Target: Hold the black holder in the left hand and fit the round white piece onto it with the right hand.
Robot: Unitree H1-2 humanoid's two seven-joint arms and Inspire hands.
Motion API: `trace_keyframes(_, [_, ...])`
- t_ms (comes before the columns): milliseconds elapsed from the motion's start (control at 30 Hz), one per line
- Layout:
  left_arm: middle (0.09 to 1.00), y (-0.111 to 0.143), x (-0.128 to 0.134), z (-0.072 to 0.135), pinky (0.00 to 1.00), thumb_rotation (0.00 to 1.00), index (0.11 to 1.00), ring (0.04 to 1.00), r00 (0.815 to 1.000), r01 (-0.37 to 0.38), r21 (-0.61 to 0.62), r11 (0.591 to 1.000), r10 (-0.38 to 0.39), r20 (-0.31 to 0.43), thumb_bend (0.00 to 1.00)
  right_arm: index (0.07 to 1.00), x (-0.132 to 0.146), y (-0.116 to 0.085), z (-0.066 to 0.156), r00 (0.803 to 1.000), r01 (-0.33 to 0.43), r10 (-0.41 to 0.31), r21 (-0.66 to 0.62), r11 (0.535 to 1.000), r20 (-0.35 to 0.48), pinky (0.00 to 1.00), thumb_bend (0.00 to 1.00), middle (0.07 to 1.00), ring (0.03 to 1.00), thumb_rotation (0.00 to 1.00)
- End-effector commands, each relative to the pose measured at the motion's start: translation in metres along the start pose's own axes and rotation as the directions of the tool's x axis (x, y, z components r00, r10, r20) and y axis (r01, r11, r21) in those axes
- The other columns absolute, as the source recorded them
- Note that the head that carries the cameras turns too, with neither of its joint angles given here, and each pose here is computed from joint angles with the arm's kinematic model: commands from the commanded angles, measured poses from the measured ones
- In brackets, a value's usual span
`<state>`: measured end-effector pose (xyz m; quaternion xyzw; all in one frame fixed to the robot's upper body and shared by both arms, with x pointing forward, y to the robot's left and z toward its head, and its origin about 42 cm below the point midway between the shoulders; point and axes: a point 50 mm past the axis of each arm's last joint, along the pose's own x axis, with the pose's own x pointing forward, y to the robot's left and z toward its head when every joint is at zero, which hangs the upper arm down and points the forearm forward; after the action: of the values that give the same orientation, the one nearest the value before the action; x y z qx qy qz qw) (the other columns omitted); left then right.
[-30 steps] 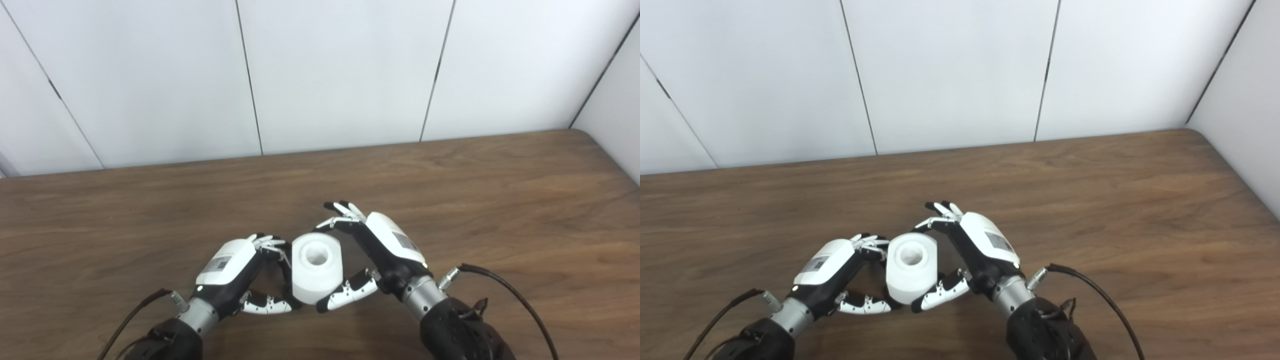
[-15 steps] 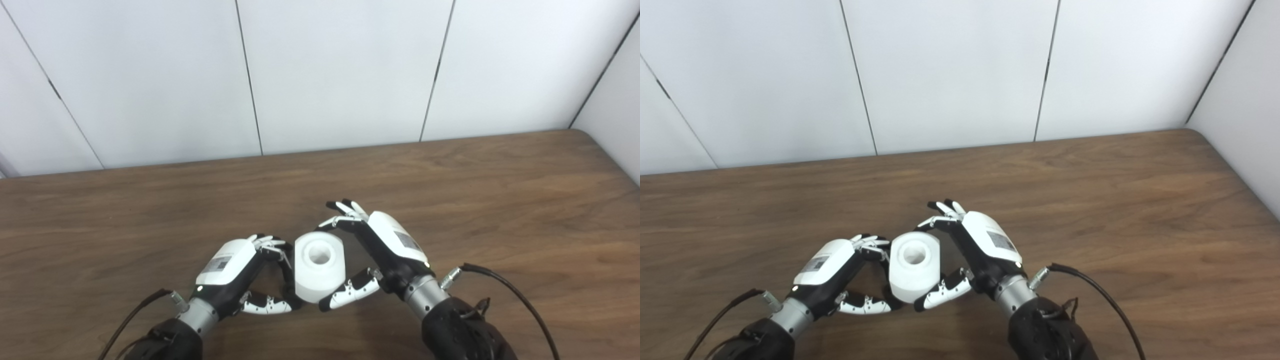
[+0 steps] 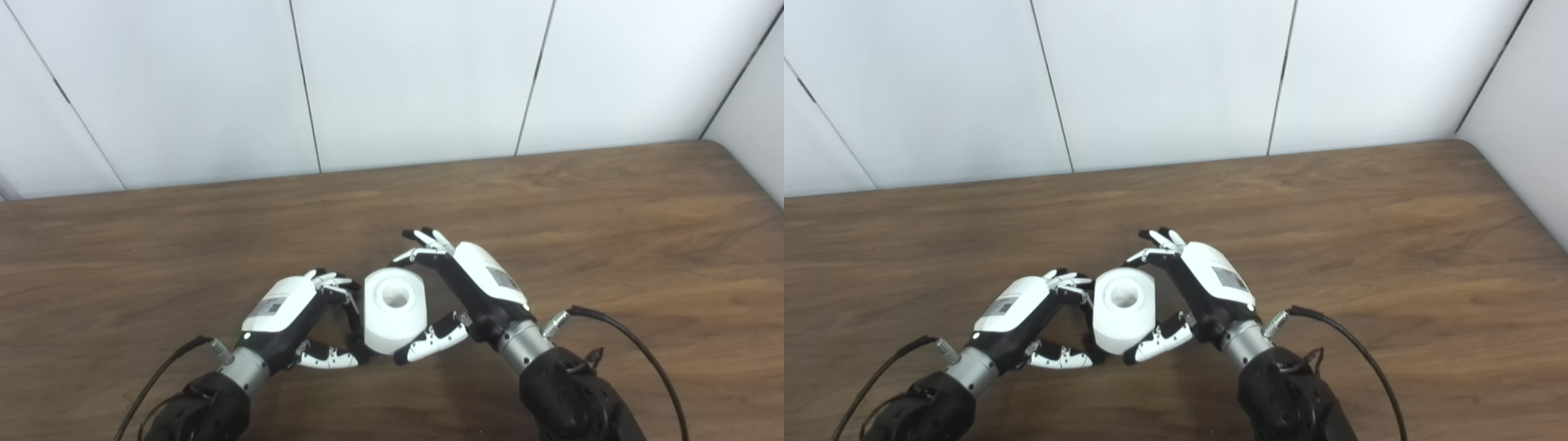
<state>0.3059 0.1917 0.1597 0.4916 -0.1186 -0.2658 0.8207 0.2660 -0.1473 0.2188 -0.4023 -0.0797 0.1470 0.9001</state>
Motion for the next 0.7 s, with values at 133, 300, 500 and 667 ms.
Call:
trace_keyframes(133, [0.848, 0.0125, 0.0038, 0.0109, 0.99, 0.04, 0.482, 0.911, 0.999, -0.037, 0.031, 0.999, 0.036, 0.035, 0.52, 0.479, -0.0015, -0.0017, 0.0104, 0.999, -0.003, 0.003, -0.011, 1.000, 0.048, 0.86, 0.51, 0.947, 1.000, 0.14])
trace_keyframes(300, [0.853, 0.0121, 0.0044, 0.0115, 0.99, 0.04, 0.482, 0.915, 0.999, -0.034, 0.023, 0.999, 0.033, 0.033, 0.52, 0.479, -0.0015, -0.0014, 0.0120, 0.999, -0.008, 0.009, -0.016, 1.000, 0.051, 0.87, 0.51, 0.946, 1.000, 0.14])
trace_keyframes(500, [0.856, 0.0123, 0.0050, 0.0136, 1.00, 0.04, 0.482, 0.918, 0.999, -0.033, 0.024, 0.999, 0.032, 0.029, 0.52, 0.479, -0.0022, -0.0008, 0.0143, 0.998, -0.021, 0.022, -0.019, 1.000, 0.055, 0.87, 0.51, 0.951, 1.000, 0.14])
trace_keyframes(667, [0.855, 0.0124, 0.0051, 0.0147, 1.00, 0.04, 0.482, 0.916, 0.999, -0.035, 0.024, 0.999, 0.035, 0.029, 0.52, 0.479, -0.0030, 0.0005, 0.0144, 0.998, -0.037, 0.038, -0.028, 0.999, 0.055, 0.88, 0.50, 0.954, 1.000, 0.14])
